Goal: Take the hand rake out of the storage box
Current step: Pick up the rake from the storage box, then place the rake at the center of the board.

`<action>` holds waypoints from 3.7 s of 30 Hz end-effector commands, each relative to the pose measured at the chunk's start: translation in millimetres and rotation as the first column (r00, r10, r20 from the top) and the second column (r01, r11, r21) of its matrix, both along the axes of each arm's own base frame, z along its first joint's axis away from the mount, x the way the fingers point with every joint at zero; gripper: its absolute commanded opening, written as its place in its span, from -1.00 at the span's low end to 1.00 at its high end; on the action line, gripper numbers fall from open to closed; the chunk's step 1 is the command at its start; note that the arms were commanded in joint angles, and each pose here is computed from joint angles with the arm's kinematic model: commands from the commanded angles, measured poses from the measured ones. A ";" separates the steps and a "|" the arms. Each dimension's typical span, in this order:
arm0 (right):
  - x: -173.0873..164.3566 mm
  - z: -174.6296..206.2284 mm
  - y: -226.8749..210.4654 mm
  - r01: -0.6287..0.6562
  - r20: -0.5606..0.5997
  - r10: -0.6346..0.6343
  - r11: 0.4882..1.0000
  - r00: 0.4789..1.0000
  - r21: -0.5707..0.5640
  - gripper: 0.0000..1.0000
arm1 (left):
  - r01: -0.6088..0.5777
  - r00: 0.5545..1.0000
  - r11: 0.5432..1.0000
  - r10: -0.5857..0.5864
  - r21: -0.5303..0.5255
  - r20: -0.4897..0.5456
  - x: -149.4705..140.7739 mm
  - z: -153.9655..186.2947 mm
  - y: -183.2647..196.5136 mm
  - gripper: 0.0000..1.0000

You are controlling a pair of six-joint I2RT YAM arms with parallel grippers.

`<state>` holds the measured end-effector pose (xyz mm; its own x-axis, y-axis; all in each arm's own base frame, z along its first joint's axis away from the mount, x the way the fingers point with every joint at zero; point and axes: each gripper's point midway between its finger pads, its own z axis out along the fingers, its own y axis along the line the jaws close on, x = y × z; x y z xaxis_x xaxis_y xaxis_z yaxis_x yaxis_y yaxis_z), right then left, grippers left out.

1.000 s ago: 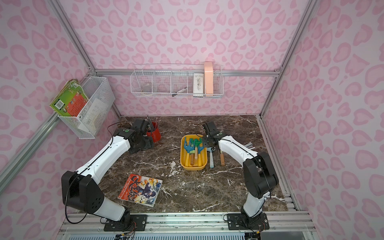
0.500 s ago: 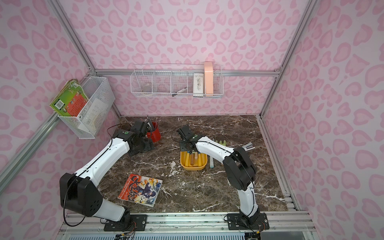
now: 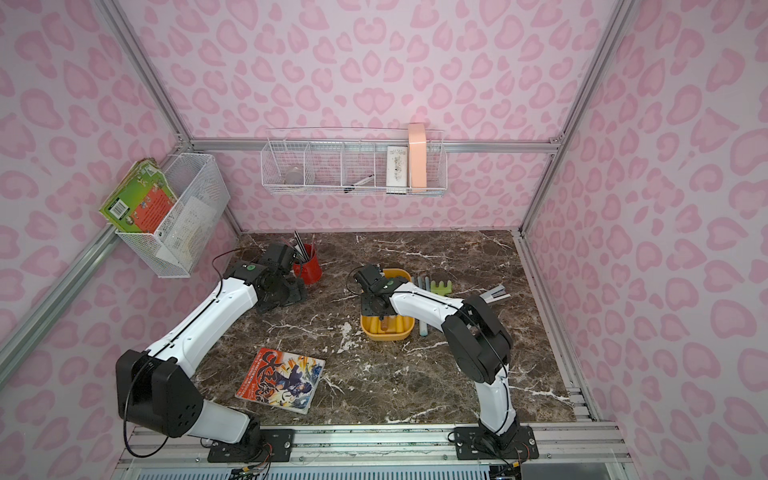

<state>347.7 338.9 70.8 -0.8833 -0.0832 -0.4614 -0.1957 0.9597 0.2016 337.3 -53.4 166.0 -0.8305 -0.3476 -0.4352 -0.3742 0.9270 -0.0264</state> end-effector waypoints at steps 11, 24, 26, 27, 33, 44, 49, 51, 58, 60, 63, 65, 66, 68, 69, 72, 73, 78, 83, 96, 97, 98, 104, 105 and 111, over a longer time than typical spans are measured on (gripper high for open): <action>8.5 -18.9 -6.1 0.084 -0.005 -0.084 0.996 0.996 -0.029 -0.36 | 0.009 1.000 1.000 -0.009 0.014 0.010 0.0 3.2 2.6 0.78; 14.7 -32.1 -2.7 0.083 -0.029 -0.083 0.996 0.996 -0.012 -0.57 | 0.005 1.000 1.000 -0.005 0.012 0.010 0.7 3.8 2.4 0.78; 14.7 -29.7 -3.3 0.086 -0.024 -0.086 0.996 0.996 -0.007 -0.61 | 0.004 1.000 1.000 -0.004 0.012 0.011 1.2 4.3 2.2 0.78; 15.6 -26.6 -3.5 0.089 -0.018 -0.089 0.996 0.996 -0.001 -0.62 | 0.004 1.000 1.000 -0.004 0.012 0.011 1.3 4.4 2.2 0.78; 22.4 9.6 -5.8 0.097 0.044 -0.099 0.994 0.994 0.046 -0.65 | -0.001 1.000 1.000 0.001 0.018 0.008 3.0 4.4 2.8 0.78; 46.4 68.4 -89.0 0.050 0.182 -0.046 0.999 0.982 -0.017 -0.65 | -0.004 1.000 1.000 0.004 0.030 0.002 6.9 6.9 3.4 0.78; 55.3 64.3 -185.6 0.115 0.173 -0.096 0.988 0.980 -0.101 -0.66 | -0.004 1.000 0.999 0.004 0.037 -0.009 9.8 4.0 3.5 0.78; 54.4 59.5 -216.3 0.128 0.162 -0.109 0.986 0.981 -0.111 -0.66 | -0.002 1.000 0.999 0.002 0.032 -0.010 12.5 4.1 1.4 0.78; 46.5 24.5 -288.5 0.186 0.083 -0.170 0.952 0.982 -0.242 -0.65 | -0.002 1.000 0.999 0.003 0.037 -0.023 13.8 3.0 1.3 0.78; 46.1 17.4 -300.4 0.193 0.069 -0.182 0.952 0.981 -0.236 -0.66 | -0.001 1.000 0.999 0.003 0.040 -0.031 12.1 1.7 1.6 0.78; 48.4 13.8 -310.8 0.183 0.061 -0.173 0.956 0.983 -0.231 -0.66 | -0.006 0.999 0.999 0.007 0.042 -0.031 11.2 1.5 2.2 0.78; 49.0 9.5 -311.9 0.162 0.045 -0.156 0.958 0.987 -0.237 -0.65 | -0.006 1.000 0.999 0.007 0.039 -0.029 12.5 1.8 1.5 0.78; 50.0 6.6 -311.5 0.150 0.032 -0.147 0.959 0.989 -0.240 -0.65 | -0.007 1.000 0.999 0.008 0.038 -0.029 13.1 1.9 1.4 0.78; 49.8 0.0 -308.8 0.128 0.008 -0.129 0.963 0.992 -0.238 -0.65 | -0.006 1.000 0.999 0.007 0.034 -0.029 14.6 2.1 0.3 0.78; 49.8 -2.9 -306.6 0.119 -0.001 -0.123 0.966 0.992 -0.230 -0.65 | -0.003 1.000 0.999 0.004 0.034 -0.028 15.4 2.5 -0.3 0.78; 48.9 -10.7 -302.2 0.101 -0.019 -0.107 0.972 0.994 -0.211 -0.64 | -0.002 1.000 0.999 0.003 0.033 -0.028 16.9 2.7 -1.0 0.78; 48.3 -14.5 -302.6 0.102 -0.029 -0.111 0.972 0.993 -0.214 -0.64 | -0.001 1.000 0.999 0.002 0.034 -0.026 17.5 3.4 -0.9 0.78; 45.4 -27.7 -303.2 0.087 -0.064 -0.103 0.970 0.993 -0.225 -0.64 | 0.002 1.000 0.999 -0.001 0.040 -0.028 17.7 2.3 0.2 0.78; 44.3 -34.0 -304.7 0.085 -0.080 -0.105 0.970 0.991 -0.227 -0.64 | 0.003 1.000 0.999 -0.002 0.042 -0.028 18.0 1.3 -0.2 0.78; 40.6 -47.4 -302.8 0.092 -0.112 -0.118 0.973 0.987 -0.213 -0.60 | -0.001 1.000 0.999 0.002 0.040 -0.029 16.6 0.4 0.2 0.78; 40.3 -47.8 -303.1 0.092 -0.114 -0.119 0.972 0.986 -0.215 -0.59 | -0.002 1.000 0.999 0.004 0.040 -0.028 16.9 0.3 0.2 0.78; 39.8 -48.3 -302.7 0.091 -0.117 -0.118 0.973 0.986 -0.213 -0.58 | -0.004 1.000 0.999 0.005 0.038 -0.026 17.2 0.9 0.5 0.78; 37.1 -50.9 -304.8 0.090 -0.127 -0.121 0.970 0.984 -0.226 -0.49 | -0.003 1.000 0.999 0.004 0.037 -0.024 16.8 2.1 0.1 0.78; 36.7 -51.5 -304.5 0.089 -0.129 -0.120 0.970 0.984 -0.226 -0.47 | -0.001 1.000 0.999 0.002 0.035 -0.022 17.1 2.9 -0.4 0.78; 42.7 -29.0 -303.6 0.116 -0.079 -0.135 0.971 0.988 -0.209 -0.38 | 0.041 0.999 0.999 -0.041 0.007 -0.032 16.2 2.5 -12.4 0.78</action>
